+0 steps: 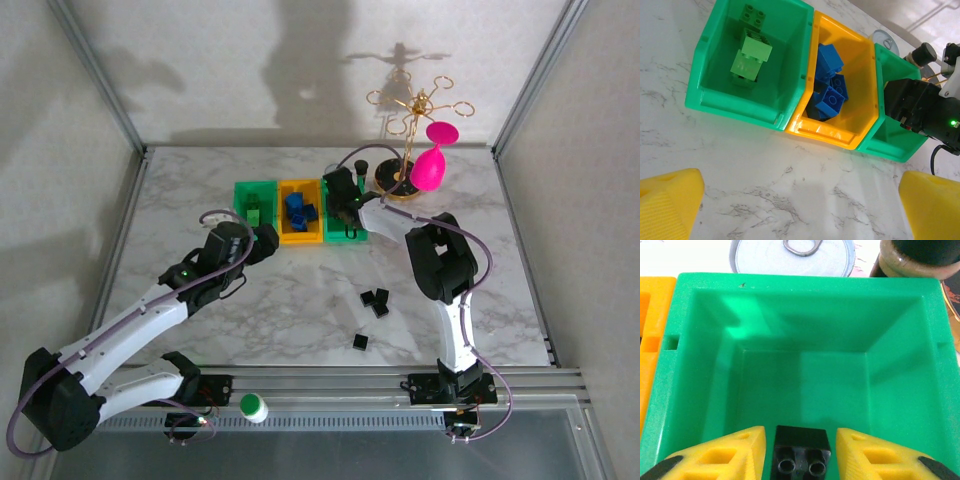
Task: Sort the legos into containers by color
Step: Place the lego in the container, then rotate the lego at the bottom-center of the table.
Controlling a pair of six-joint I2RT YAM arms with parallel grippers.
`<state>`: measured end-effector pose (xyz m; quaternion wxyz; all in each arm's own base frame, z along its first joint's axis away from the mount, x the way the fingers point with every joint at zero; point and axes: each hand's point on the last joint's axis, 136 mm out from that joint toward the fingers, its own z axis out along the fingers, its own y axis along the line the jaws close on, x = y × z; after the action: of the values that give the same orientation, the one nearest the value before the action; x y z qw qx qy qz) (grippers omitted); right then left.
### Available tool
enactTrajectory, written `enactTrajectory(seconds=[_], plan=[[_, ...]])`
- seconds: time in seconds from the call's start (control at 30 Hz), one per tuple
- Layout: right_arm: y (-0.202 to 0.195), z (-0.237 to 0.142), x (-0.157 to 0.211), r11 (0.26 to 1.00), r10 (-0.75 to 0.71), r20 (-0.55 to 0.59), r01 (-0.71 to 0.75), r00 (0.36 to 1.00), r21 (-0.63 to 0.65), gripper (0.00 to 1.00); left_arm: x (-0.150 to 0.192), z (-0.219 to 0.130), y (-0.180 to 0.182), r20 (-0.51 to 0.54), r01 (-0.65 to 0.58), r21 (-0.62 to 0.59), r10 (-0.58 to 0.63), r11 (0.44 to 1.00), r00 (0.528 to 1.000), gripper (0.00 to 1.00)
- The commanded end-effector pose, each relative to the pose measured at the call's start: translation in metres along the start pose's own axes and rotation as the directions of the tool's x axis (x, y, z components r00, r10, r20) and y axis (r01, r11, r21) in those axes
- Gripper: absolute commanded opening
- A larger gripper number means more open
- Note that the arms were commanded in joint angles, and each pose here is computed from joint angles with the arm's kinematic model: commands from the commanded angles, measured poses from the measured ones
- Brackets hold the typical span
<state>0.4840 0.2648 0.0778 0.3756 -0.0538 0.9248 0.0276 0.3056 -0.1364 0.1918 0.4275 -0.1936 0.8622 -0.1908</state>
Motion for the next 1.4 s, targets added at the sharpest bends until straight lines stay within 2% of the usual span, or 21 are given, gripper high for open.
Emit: enactTrajectory(seconds=[0.0, 0.23, 0.37, 0.63, 0.93, 1.17, 1.37], plan=[[-0.002, -0.014, -0.024, 1.000, 0.009, 0.060, -0.009, 0.998, -0.002, 0.43, -0.002, -0.003, 0.003, 0.007, -0.006, 0.006, 0.006, 1.000, 1.000, 1.00], [0.000, -0.043, -0.038, 0.998, 0.028, 0.090, -0.024, 0.996, -0.050, 0.43, -0.004, -0.006, 0.003, 0.009, 0.004, 0.006, -0.004, 1.000, 1.000, 1.00], [-0.004, -0.070, -0.033, 0.995, 0.064, 0.091, -0.057, 0.994, -0.083, 0.44, 0.000, -0.009, 0.003, -0.001, 0.007, 0.021, -0.007, 1.000, 1.000, 1.00], [-0.026, -0.119, 0.025, 0.986, 0.128, 0.011, -0.125, 0.992, -0.113, 0.45, 0.020, -0.016, -0.003, -0.039, -0.007, 0.057, 0.009, 0.998, 0.999, 0.99], [-0.035, -0.151, 0.119, 0.992, 0.091, -0.153, -0.103, 0.984, -0.073, 0.50, 0.050, -0.022, -0.011, -0.088, 0.001, 0.099, 0.008, 0.995, 0.996, 1.00], [-0.035, -0.151, 0.170, 0.991, 0.081, -0.249, -0.103, 0.965, -0.080, 0.53, 0.062, -0.023, -0.014, -0.102, 0.010, 0.114, 0.001, 0.993, 0.995, 1.00], [-0.034, -0.139, 0.189, 0.994, 0.050, -0.284, -0.074, 0.957, -0.076, 0.54, 0.063, -0.024, -0.014, -0.102, -0.001, 0.109, 0.012, 0.994, 0.995, 0.99]])
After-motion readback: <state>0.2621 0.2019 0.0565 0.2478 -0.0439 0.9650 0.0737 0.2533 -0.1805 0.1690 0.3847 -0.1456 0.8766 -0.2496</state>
